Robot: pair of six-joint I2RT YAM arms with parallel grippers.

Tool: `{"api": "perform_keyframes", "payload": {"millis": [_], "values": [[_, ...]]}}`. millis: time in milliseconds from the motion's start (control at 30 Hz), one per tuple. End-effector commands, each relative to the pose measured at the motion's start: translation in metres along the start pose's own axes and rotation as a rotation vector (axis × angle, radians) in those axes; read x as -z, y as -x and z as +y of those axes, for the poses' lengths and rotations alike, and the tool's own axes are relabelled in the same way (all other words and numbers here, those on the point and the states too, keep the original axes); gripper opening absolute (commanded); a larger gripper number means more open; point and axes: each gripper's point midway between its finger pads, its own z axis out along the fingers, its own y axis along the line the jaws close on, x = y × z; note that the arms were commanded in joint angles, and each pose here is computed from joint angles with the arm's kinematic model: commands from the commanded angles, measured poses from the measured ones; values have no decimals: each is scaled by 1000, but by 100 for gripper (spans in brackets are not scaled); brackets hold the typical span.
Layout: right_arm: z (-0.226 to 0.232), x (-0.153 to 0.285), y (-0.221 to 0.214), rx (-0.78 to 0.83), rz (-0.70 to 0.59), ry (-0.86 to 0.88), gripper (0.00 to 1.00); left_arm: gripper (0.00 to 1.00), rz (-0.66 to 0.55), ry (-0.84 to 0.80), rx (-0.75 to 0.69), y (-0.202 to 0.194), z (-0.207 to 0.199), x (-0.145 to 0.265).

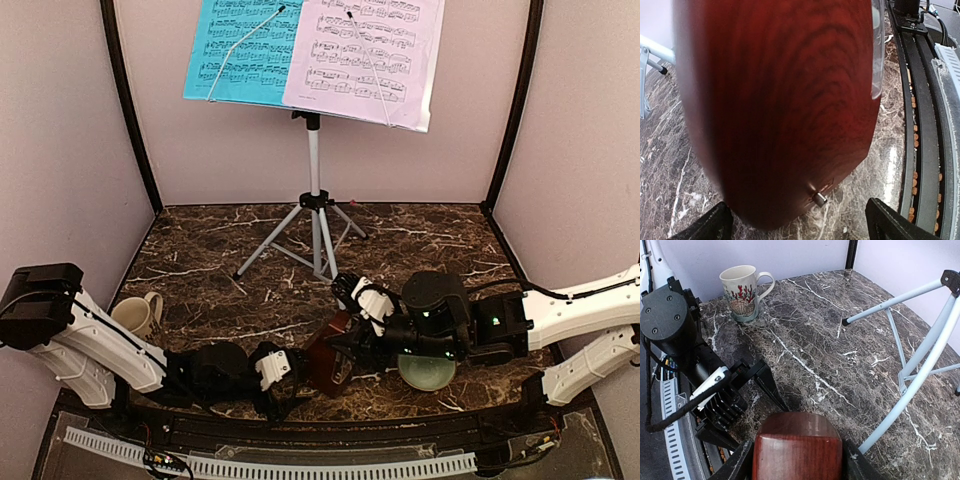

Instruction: Set up the instrument practice props

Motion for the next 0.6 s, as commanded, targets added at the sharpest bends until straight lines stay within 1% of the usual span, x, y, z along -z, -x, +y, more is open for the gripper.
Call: {"api": "perform_keyframes", "payload": {"millis": [0,67,233,300,400,567], "values": [[-8,16,63,-80,-224,-26,18,95,-45,21,8,16,1,-8],[-10,14,61,-88,-216,-34,18,94,-45,26,9,16,2,-10],[-10,13,60,-97,-211,-36,17,86,-41,38,22,15,3,-13],[-10,14,60,-100,-213,-34,17,82,-46,47,27,16,5,-13],[-10,14,59,-99,-212,-33,17,72,-45,67,32,16,8,-13],[-10,14,58,-102,-209,-37,17,64,-45,63,37,16,8,-14]]}}
